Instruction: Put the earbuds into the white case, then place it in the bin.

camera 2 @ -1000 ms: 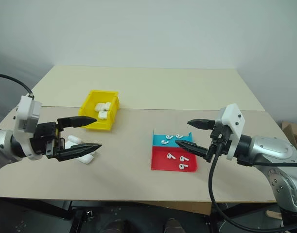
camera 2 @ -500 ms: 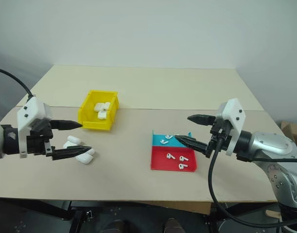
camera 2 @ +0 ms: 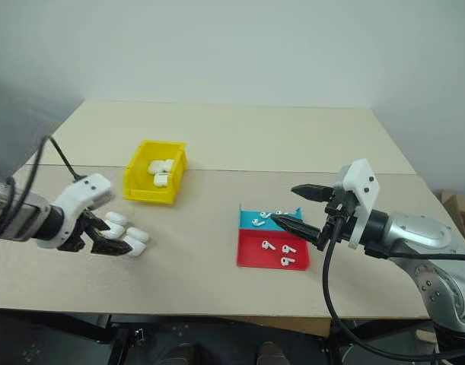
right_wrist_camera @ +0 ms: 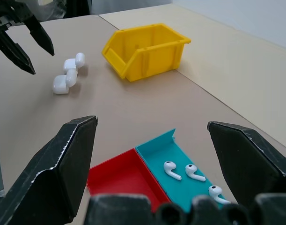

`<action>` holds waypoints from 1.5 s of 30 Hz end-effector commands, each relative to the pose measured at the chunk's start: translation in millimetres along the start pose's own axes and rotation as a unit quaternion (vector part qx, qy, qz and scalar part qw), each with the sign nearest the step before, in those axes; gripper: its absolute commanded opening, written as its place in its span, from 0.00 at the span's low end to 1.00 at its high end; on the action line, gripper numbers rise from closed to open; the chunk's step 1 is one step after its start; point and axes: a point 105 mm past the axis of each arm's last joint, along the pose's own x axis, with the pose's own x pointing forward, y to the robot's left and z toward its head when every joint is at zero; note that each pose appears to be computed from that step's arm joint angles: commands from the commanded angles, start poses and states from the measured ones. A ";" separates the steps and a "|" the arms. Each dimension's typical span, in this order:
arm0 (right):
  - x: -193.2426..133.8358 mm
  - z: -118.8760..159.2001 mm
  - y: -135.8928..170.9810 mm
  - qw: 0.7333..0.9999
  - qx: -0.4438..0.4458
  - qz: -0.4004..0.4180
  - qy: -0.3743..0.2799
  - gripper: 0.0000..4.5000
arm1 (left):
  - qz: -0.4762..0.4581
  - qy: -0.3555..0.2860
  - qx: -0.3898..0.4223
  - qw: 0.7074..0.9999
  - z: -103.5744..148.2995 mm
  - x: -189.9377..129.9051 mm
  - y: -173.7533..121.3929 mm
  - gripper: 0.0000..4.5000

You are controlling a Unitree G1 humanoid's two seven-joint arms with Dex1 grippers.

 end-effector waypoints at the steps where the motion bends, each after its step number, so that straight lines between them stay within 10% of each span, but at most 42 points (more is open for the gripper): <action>1: -5.4 12.5 3.6 1.000 -0.019 0.007 -0.003 0.98 | 0.011 0.011 -0.018 1.000 2.3 -1.9 5.7 1.00; 45: -12.6 22.2 5.5 0.999 -0.029 0.014 0.023 0.98 | 0.085 0.111 -0.101 0.985 18.2 71.4 8.4 1.00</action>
